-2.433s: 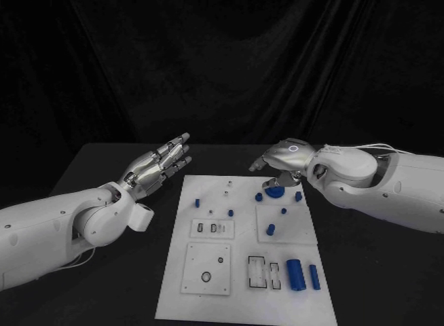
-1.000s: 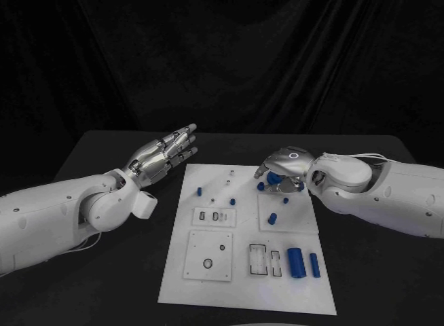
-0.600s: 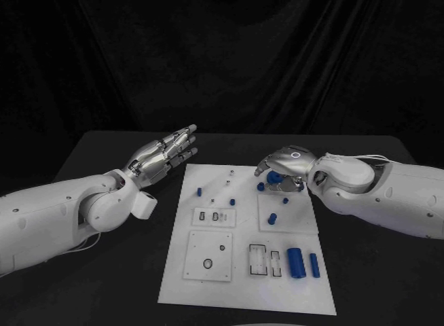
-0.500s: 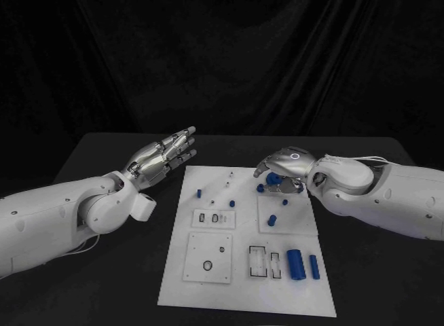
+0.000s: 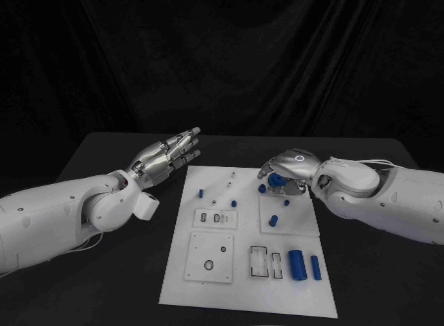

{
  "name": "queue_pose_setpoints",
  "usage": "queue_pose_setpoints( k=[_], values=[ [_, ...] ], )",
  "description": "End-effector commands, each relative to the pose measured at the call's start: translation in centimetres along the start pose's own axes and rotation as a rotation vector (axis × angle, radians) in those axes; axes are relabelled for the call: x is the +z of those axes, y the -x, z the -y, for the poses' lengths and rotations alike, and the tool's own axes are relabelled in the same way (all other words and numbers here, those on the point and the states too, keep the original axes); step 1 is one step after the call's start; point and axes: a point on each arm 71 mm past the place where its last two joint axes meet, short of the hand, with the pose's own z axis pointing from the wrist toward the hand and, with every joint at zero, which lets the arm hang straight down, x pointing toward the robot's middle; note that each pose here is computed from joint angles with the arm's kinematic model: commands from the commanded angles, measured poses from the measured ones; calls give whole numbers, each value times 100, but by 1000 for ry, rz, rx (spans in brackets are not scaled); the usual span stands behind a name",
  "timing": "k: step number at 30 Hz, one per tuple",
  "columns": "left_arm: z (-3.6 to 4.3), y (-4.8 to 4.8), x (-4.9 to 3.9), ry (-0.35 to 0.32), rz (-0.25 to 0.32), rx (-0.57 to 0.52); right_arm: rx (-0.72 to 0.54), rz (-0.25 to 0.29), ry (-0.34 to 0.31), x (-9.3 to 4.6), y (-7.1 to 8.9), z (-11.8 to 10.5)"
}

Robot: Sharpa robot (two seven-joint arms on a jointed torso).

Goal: Assemble the parts on the task board

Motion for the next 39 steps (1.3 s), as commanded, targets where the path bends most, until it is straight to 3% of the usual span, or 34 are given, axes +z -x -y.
queue_pose_setpoints(
  k=[1,16,39],
  values=[
    [11,-14,8,-9,-15,-7,1,-3,6,0,-21,-13],
    [-16,-20,32,5,-27,-13,3,3,15,52,-58,-52],
    [-27,13,-3,19,-23,-15,-2,-4,11,108,-81,-42]
  ],
)
